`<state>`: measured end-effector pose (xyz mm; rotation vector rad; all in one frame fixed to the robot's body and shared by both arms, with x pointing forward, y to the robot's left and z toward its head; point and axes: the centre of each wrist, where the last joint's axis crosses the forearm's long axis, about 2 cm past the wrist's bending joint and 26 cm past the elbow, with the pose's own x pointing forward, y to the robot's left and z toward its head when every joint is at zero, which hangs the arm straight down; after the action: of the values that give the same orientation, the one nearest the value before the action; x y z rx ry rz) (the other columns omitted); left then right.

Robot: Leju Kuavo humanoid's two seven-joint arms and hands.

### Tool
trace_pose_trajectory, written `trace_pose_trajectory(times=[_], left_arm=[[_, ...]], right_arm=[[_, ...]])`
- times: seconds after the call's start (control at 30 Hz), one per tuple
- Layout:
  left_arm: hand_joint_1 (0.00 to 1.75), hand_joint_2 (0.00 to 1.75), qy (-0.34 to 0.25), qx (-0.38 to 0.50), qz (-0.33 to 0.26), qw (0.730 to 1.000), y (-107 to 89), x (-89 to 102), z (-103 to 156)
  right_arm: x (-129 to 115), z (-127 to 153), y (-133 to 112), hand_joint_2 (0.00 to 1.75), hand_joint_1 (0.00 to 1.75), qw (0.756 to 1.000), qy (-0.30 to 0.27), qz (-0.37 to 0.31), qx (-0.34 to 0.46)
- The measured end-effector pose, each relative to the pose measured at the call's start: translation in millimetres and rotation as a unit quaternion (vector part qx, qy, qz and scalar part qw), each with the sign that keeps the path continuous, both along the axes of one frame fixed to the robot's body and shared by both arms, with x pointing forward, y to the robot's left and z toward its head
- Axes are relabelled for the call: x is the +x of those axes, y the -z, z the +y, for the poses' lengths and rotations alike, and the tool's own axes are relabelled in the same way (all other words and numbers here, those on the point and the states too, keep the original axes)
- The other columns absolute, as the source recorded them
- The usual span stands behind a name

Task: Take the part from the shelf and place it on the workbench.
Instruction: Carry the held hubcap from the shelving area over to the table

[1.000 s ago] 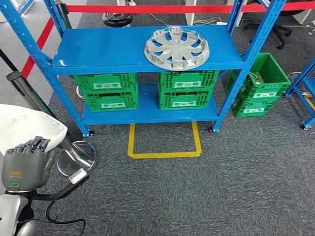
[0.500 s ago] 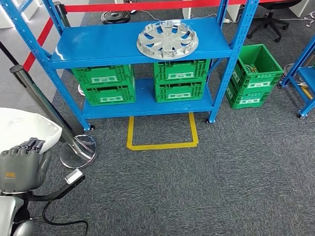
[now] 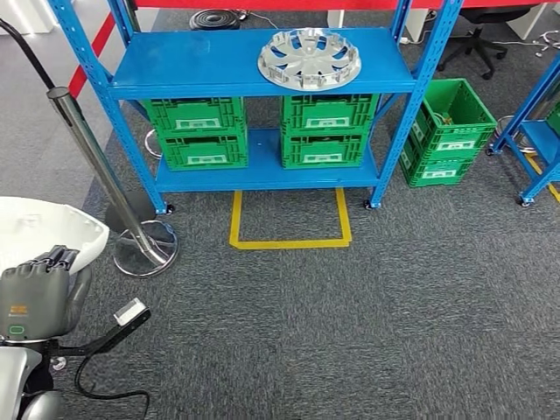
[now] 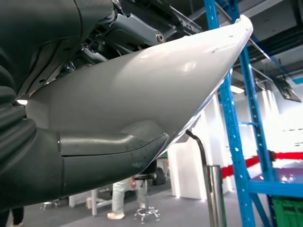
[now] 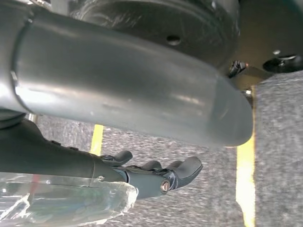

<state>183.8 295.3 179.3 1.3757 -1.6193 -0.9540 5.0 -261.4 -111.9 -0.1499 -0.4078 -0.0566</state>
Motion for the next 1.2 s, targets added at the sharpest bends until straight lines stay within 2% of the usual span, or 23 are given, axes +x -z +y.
trace_pose_trajectory(times=[0.53,1.2], left_arm=[[1.75,1.75,-0.003,-0.003,0.010,1.000,3.7,-3.1,0.8],[1.75,1.75,-0.015,-0.005,0.018,1.000,6.2,-6.3,4.9]], right_arm=[[-2.2,-1.2,0.1,0.00,0.00,1.000,0.000,0.004,-0.007],[-4.1,-3.2,-0.2,0.00,0.00,0.998,-0.027,0.013,-0.053]])
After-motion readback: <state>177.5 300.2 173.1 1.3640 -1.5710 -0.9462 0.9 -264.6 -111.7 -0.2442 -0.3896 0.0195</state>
